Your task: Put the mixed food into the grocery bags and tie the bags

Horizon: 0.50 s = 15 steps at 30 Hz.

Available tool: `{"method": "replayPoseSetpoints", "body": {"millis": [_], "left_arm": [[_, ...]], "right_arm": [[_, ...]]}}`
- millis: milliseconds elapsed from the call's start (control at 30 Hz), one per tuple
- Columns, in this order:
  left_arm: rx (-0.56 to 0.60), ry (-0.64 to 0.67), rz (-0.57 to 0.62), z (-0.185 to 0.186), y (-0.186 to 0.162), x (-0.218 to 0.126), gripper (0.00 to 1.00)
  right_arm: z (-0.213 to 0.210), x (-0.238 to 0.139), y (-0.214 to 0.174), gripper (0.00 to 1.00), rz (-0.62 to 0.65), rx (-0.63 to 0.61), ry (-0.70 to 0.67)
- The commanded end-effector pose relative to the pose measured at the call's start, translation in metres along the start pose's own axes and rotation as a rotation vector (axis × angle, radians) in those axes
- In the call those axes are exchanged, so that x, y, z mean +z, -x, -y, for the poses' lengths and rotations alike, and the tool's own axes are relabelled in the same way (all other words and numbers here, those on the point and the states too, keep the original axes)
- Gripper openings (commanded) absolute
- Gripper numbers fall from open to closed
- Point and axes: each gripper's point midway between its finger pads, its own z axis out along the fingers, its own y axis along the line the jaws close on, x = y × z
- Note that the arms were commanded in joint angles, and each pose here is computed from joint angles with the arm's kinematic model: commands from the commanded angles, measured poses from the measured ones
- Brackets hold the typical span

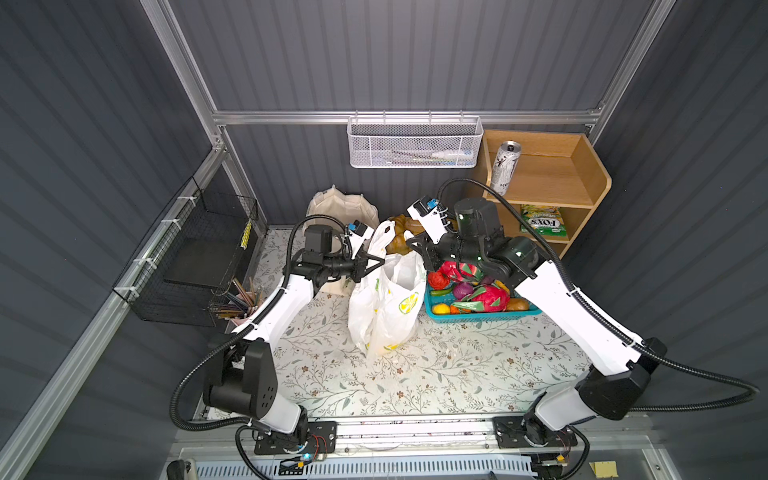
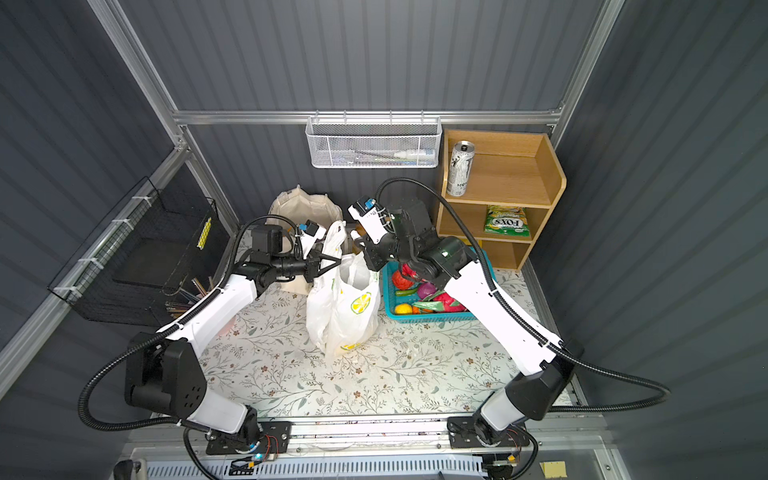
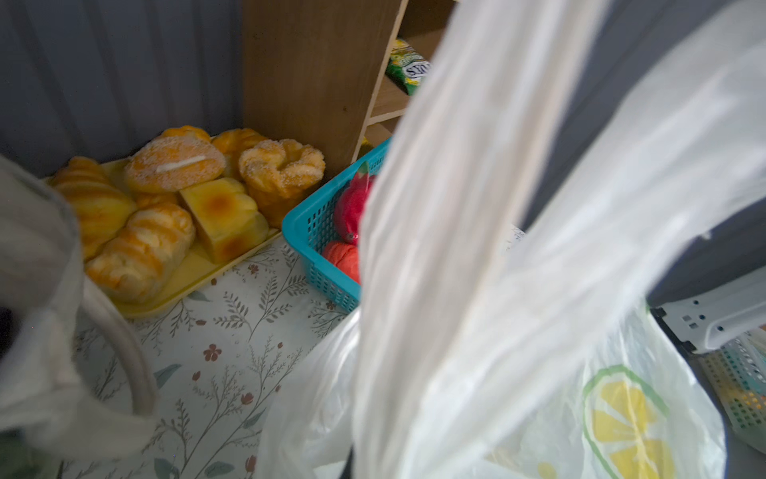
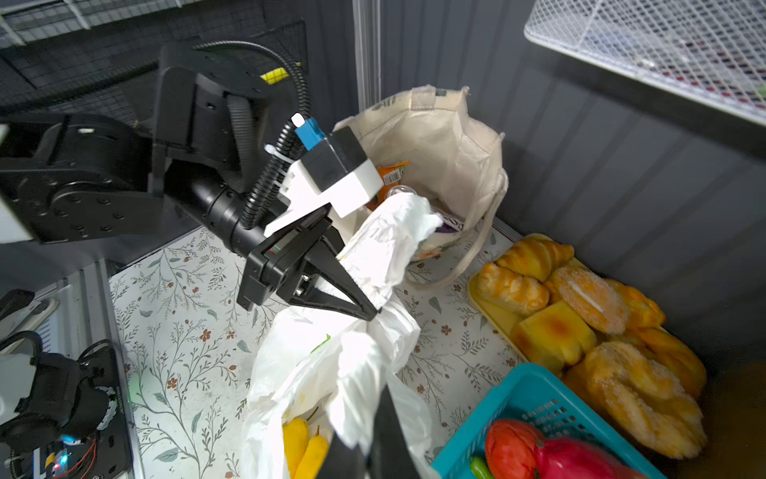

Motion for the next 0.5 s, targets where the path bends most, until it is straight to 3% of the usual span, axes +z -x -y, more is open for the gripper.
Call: {"method": "replayPoseSetpoints", "body": {"millis": [0,467], "left_arm": [[0.002,-0.132,-0.030,0.015,0.002,0.005,0.00],[0.069,-0.315,-0.115,0.041,0.004,0.010,0.00]], "right_arm": [[-0.023,0.008,0.003,0.00,-0.024,-0.064,0.145],[0.003,0.055,-0.023,0.00,-0.191,-0.084,0.162]]}}
